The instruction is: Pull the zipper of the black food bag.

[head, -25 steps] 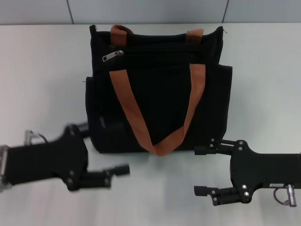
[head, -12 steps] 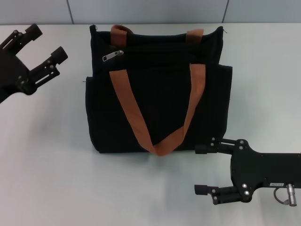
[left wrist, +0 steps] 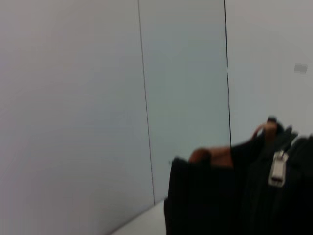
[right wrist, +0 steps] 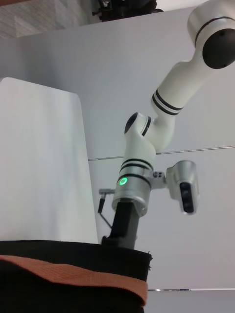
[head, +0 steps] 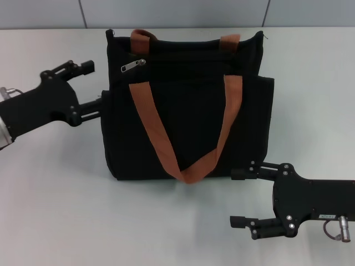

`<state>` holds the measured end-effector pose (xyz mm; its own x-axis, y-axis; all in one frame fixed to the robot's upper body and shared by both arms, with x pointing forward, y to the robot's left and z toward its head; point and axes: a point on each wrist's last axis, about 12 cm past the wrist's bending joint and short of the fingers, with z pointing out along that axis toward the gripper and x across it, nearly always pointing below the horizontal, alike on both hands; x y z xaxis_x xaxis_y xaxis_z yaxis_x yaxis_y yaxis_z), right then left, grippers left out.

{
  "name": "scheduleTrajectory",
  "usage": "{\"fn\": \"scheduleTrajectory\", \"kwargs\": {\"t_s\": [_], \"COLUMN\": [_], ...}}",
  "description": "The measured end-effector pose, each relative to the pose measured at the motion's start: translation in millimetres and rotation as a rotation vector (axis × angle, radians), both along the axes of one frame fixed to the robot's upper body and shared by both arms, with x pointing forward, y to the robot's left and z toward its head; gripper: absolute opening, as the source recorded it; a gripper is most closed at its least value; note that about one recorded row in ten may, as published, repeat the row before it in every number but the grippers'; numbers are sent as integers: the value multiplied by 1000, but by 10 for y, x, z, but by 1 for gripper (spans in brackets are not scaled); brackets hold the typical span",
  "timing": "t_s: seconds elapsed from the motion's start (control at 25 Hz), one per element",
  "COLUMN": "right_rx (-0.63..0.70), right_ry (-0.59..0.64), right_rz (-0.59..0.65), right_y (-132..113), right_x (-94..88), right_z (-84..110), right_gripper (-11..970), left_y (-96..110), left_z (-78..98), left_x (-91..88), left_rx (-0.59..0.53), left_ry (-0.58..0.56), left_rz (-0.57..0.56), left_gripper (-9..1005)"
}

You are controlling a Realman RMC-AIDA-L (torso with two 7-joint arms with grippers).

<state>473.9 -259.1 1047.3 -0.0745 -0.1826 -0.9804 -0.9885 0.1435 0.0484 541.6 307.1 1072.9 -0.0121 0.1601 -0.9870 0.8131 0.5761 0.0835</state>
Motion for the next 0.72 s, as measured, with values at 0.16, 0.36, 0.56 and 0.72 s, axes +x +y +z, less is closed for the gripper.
{"fn": "scheduleTrajectory", "kwargs": {"t_s": [0.16,0.36,0.56,0.72], "right_rx": [4,11,15,46], "right_ry": [-3,-8,-10,-19], "right_rz": [-4,-14,-27,-76], "right_y": [0,-2,-14,-56], "right_x": [8,20,23,45], "right_z": [7,16,17,44], "right_gripper": [776,771,766,762], "left_y": [-103,-120,-60,-22], "left_z": [-38,-17,52,86], "left_x": [150,190,161,65], "left_rx": [80,87,4,-48], "left_ry": [15,-4,-46,-96], "left_rz": [17,28,72,68], "left_gripper": [766,759,604,433]}}
